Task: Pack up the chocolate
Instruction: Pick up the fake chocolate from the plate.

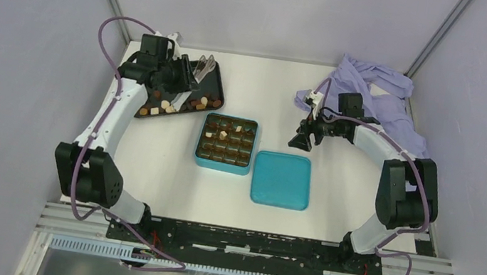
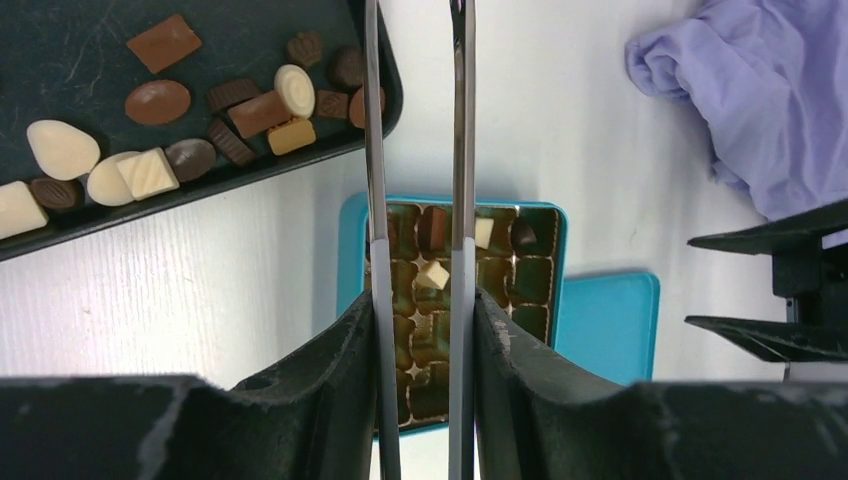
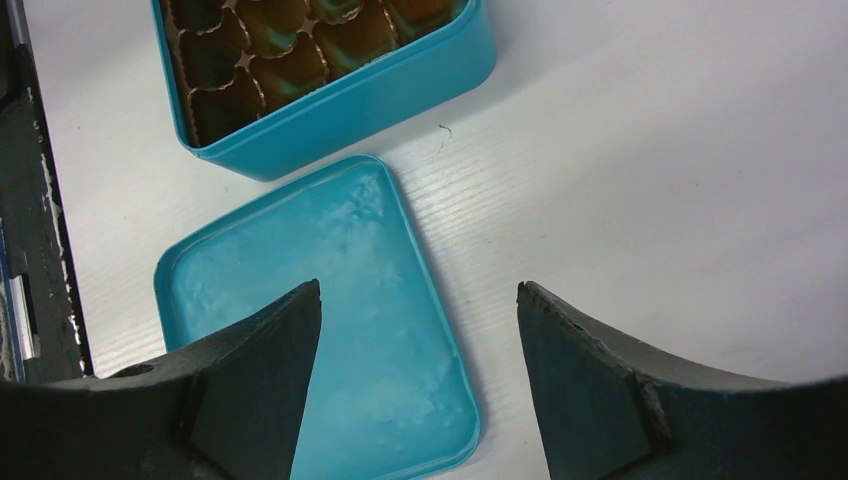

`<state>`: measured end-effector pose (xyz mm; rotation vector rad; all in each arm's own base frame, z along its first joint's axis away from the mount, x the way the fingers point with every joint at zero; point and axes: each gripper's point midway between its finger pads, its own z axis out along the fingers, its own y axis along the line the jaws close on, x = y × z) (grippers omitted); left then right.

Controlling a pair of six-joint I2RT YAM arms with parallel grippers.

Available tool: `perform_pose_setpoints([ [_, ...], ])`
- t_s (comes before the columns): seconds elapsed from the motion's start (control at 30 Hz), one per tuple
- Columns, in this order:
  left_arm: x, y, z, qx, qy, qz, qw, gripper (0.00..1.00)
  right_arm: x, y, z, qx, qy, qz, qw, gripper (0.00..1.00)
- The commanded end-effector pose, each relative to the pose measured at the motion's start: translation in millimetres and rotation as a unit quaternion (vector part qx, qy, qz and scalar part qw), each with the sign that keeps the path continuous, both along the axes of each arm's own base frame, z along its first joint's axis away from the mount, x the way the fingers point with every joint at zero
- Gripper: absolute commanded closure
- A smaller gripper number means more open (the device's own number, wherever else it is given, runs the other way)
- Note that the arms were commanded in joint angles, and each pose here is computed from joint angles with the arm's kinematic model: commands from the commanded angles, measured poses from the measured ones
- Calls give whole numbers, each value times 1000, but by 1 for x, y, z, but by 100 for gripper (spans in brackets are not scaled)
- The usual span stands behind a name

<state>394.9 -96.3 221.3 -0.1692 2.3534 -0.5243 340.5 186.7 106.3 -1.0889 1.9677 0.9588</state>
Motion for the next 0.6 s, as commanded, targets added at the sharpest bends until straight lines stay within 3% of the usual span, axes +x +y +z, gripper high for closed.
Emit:
perform_pose_setpoints([
  [0.0,-13,-13,40,-48,-61,-18,997,98,0,-4,16,-9,-40,1,999,22],
  [0.57,-79,-31,46,-80,-82,-62,991,98,-8,-41,23,-83,-119,-45,988,15],
])
